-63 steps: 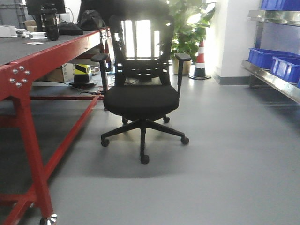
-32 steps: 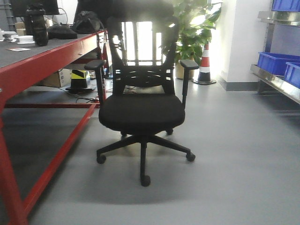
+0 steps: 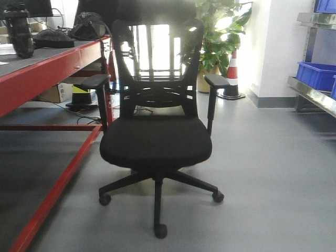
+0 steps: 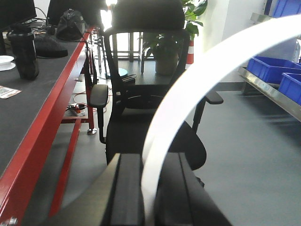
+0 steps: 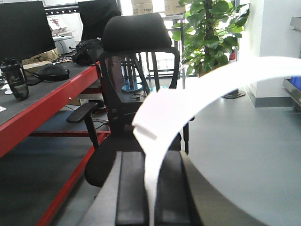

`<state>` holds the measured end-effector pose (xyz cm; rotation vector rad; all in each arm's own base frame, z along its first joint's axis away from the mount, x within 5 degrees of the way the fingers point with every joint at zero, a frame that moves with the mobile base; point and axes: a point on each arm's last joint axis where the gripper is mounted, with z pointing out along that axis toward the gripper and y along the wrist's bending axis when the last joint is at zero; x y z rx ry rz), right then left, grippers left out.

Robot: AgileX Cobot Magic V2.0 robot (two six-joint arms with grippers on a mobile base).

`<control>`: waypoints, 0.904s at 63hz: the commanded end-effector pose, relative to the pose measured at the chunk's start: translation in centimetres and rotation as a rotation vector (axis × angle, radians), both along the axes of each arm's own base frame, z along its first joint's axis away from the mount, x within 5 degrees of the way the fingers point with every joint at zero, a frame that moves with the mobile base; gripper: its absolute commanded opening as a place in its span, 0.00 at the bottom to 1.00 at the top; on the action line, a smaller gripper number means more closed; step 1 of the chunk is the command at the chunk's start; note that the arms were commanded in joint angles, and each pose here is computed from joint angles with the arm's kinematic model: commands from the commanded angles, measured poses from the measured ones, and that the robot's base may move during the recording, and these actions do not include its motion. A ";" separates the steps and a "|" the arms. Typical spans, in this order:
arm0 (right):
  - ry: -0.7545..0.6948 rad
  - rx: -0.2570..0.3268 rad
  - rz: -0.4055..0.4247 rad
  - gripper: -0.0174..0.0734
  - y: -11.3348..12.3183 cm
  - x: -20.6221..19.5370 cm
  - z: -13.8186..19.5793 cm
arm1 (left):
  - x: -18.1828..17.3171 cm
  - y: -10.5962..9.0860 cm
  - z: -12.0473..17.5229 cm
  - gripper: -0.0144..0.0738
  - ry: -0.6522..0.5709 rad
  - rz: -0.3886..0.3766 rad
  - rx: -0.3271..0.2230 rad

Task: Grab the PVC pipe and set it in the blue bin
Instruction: 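Drive toward the steel shelving with blue bins holding the pipe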

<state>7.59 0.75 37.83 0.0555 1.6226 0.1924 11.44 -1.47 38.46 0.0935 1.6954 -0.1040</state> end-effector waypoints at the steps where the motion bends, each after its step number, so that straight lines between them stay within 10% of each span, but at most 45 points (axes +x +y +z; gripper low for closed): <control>1: -0.024 -0.005 -0.002 0.01 0.0 -0.1 0.2 | -0.2 0.0 0.4 0.04 -0.035 -0.005 -0.004; 57: -0.024 -0.005 -0.002 0.01 0.0 -0.1 0.2 | -0.2 0.0 0.4 0.04 -0.035 -0.005 -0.004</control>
